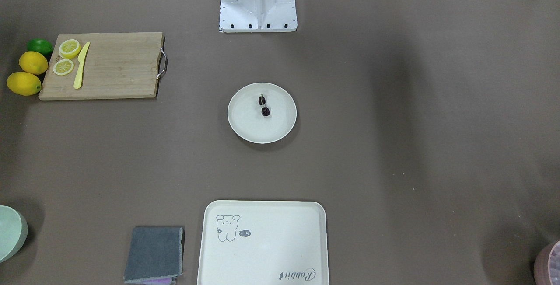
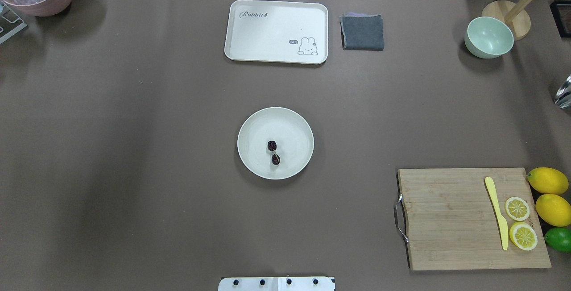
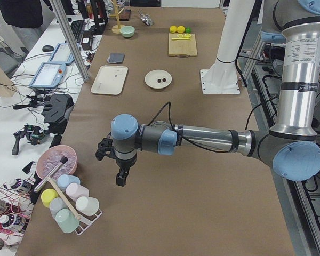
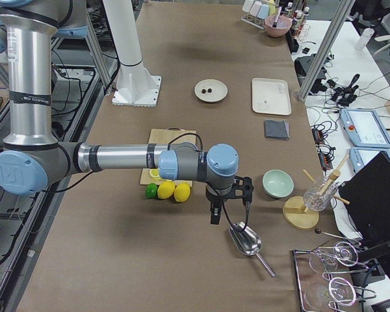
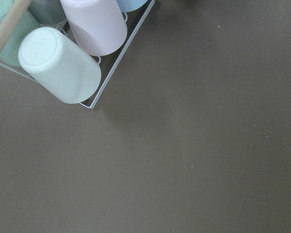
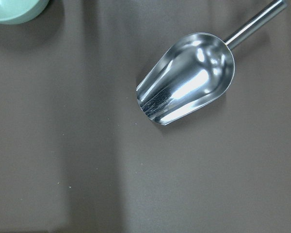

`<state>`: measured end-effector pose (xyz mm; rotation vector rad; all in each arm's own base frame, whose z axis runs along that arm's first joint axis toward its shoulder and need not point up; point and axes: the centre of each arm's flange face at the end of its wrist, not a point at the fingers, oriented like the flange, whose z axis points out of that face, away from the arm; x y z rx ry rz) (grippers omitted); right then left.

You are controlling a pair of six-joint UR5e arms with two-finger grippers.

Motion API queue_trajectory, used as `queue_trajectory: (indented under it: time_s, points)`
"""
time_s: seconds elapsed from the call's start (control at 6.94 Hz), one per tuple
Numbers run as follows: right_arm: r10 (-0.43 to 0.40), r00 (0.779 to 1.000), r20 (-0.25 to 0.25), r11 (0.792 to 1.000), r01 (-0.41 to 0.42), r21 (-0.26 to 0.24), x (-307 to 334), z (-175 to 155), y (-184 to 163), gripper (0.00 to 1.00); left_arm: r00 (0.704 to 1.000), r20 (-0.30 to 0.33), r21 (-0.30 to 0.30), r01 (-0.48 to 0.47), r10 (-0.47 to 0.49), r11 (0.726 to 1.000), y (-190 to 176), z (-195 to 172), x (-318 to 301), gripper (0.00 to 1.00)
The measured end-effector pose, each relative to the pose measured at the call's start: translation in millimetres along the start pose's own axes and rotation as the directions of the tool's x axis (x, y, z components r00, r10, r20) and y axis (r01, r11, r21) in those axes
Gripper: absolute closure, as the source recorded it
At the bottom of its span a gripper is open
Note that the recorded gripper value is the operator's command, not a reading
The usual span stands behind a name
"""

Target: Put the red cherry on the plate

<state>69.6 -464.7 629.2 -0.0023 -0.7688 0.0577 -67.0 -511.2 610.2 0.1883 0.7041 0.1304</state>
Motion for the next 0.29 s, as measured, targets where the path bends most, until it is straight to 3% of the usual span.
queue_trajectory:
  time_s: [0.29]
  points:
    - [0.001, 1.0, 0.0, 1.0, -0.001, -0.003, 1.5, 1.6, -0.7, 0.0, 1.0, 0.001, 0.0, -0.001, 0.001, 1.0, -0.1, -0.1, -0.1, 0.02]
